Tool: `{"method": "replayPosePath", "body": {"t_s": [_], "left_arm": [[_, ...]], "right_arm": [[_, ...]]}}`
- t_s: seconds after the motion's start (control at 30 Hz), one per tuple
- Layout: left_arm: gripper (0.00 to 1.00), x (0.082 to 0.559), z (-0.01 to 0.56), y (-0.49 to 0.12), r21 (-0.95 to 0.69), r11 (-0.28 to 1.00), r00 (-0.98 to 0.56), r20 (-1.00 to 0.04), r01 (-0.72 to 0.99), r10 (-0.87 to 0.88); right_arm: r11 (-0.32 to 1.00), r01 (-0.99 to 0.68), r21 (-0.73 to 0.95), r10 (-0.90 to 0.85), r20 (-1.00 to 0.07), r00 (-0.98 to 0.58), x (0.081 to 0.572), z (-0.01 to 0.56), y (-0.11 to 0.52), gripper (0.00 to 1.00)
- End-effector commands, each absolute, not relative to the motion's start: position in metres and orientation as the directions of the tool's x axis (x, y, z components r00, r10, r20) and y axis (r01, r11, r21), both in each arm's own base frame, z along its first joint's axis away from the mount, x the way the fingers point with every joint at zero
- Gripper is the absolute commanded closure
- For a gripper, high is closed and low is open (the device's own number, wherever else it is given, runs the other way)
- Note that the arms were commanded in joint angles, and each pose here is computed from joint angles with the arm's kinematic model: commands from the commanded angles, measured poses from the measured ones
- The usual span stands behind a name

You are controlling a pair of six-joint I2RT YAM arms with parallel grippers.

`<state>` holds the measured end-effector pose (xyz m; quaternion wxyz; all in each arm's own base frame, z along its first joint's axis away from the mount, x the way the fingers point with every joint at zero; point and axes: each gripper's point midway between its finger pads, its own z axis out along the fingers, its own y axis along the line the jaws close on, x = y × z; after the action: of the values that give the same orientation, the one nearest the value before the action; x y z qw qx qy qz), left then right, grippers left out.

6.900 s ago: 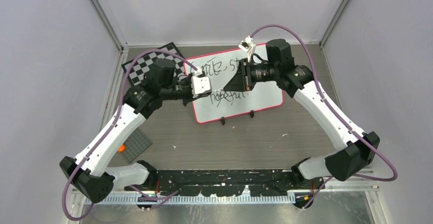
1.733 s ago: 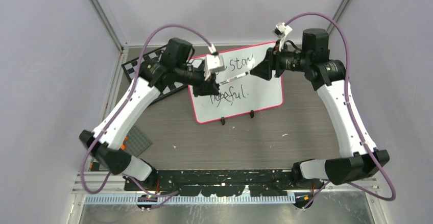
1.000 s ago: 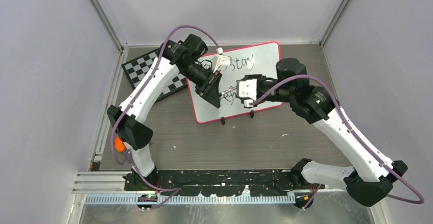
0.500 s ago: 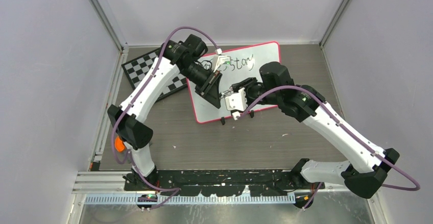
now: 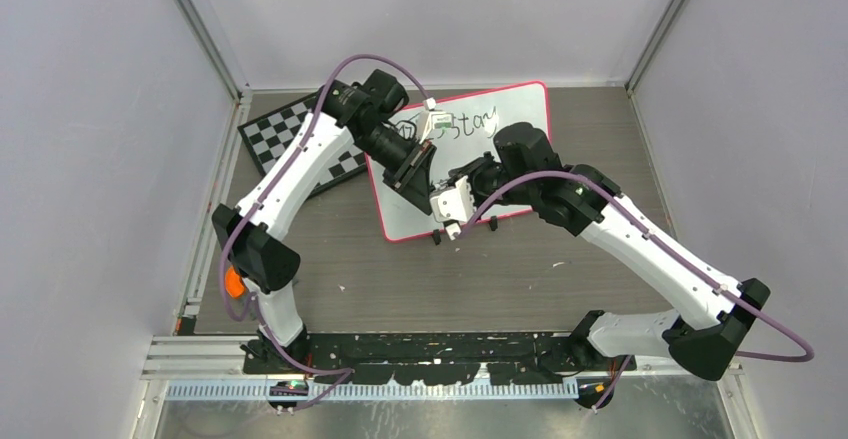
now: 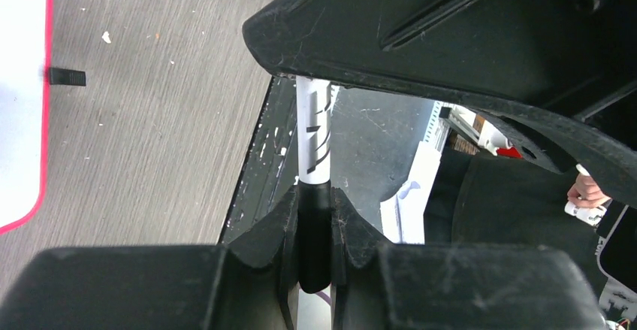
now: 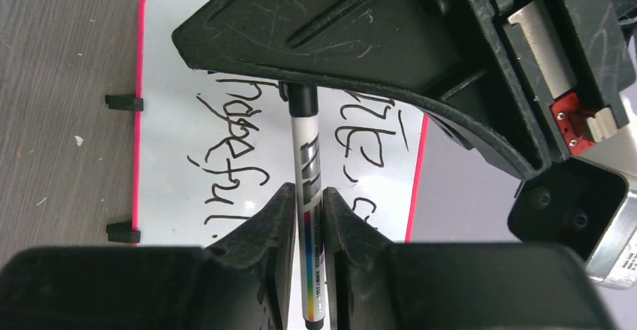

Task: Write a sentence on the whiteboard
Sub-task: Place the whiteboard marker at the center of the board.

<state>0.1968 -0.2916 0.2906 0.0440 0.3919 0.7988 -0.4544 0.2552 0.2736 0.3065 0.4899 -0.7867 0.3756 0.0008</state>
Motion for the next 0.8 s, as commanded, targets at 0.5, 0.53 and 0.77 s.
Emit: {"method": "replayPosePath", "body": {"t_s": [0.5,0.53,0.77], "left_arm": [[0.0,0.221,0.332,-0.286,-0.649,0.195,-0.659,-0.618,0.735,0.428],[0.0,0.226,0.337,-0.285,-0.626,0.2,-0.645,-0.647,0.754,0.406],[0.0,0.29,0.355,-0.254,-0.589,0.363,-0.673,-0.721,0.722,0.167]], "right_arm": [[-0.21,-0.563,-0.799,-0.634,-0.327,0.701,0.257,0.297,0.259,1.0],[-0.198,-0.573,-0.795,-0.642,-0.337,0.689,0.257,0.296,0.257,1.0],[0.053,-0.716,-0.697,-0.696,-0.54,0.473,0.256,0.295,0.236,1.0]]}}
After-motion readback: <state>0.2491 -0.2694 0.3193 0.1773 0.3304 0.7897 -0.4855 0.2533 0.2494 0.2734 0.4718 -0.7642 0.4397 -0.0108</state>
